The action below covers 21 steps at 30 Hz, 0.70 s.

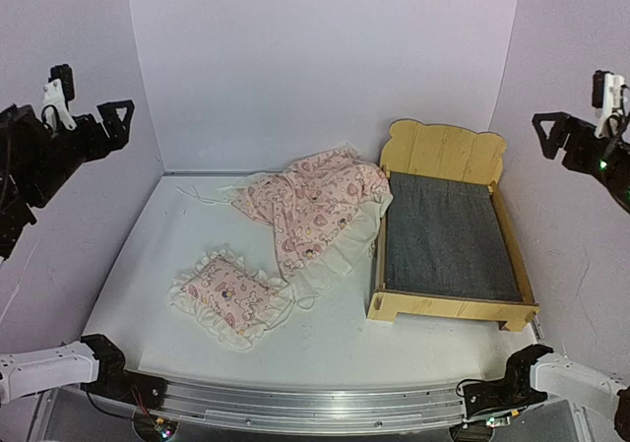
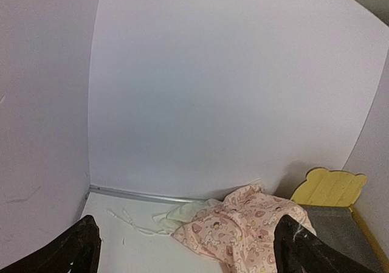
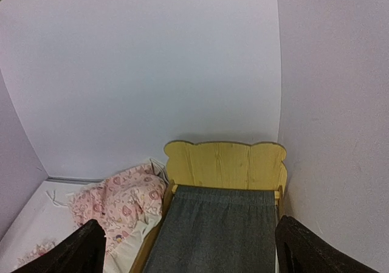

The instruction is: Set up the pet bed

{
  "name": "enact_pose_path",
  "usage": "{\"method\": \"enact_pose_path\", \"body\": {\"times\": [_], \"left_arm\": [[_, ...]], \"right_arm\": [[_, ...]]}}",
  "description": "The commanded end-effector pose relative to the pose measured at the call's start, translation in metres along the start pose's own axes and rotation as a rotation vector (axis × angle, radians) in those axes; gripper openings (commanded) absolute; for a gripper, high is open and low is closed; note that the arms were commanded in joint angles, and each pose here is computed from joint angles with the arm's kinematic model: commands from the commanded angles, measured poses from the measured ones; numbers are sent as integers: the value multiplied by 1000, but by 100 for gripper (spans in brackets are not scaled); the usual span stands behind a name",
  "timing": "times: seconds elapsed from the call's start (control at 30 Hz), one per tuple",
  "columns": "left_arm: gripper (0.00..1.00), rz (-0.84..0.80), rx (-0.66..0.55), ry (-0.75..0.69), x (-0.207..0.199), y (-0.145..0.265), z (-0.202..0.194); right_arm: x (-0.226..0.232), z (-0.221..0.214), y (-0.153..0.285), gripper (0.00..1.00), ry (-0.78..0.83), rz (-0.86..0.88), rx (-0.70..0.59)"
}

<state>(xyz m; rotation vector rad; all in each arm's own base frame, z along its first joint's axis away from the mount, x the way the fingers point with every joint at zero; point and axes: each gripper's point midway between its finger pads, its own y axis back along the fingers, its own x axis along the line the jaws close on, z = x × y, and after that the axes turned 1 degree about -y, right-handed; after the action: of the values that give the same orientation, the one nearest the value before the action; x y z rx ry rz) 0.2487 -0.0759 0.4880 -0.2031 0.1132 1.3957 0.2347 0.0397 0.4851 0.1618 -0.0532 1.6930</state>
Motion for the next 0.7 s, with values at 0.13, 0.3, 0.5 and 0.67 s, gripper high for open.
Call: {"method": "enact_pose_path", "body": {"times": [0.13, 0.3, 0.5, 0.67], "left_arm": [[99, -22, 146, 132, 19, -60, -100], [99, -113, 375, 224, 7, -100, -195], [95, -221, 691, 338, -38, -133, -319], [92, -286, 878, 393, -83, -146, -405]], "right_arm": [[-20, -83, -70, 98, -90, -64, 145], [-22, -147, -95, 98, -185, -19, 272], [-10, -204, -109, 98, -284, 95, 393], [10, -233, -115, 98, -333, 188, 494]]}}
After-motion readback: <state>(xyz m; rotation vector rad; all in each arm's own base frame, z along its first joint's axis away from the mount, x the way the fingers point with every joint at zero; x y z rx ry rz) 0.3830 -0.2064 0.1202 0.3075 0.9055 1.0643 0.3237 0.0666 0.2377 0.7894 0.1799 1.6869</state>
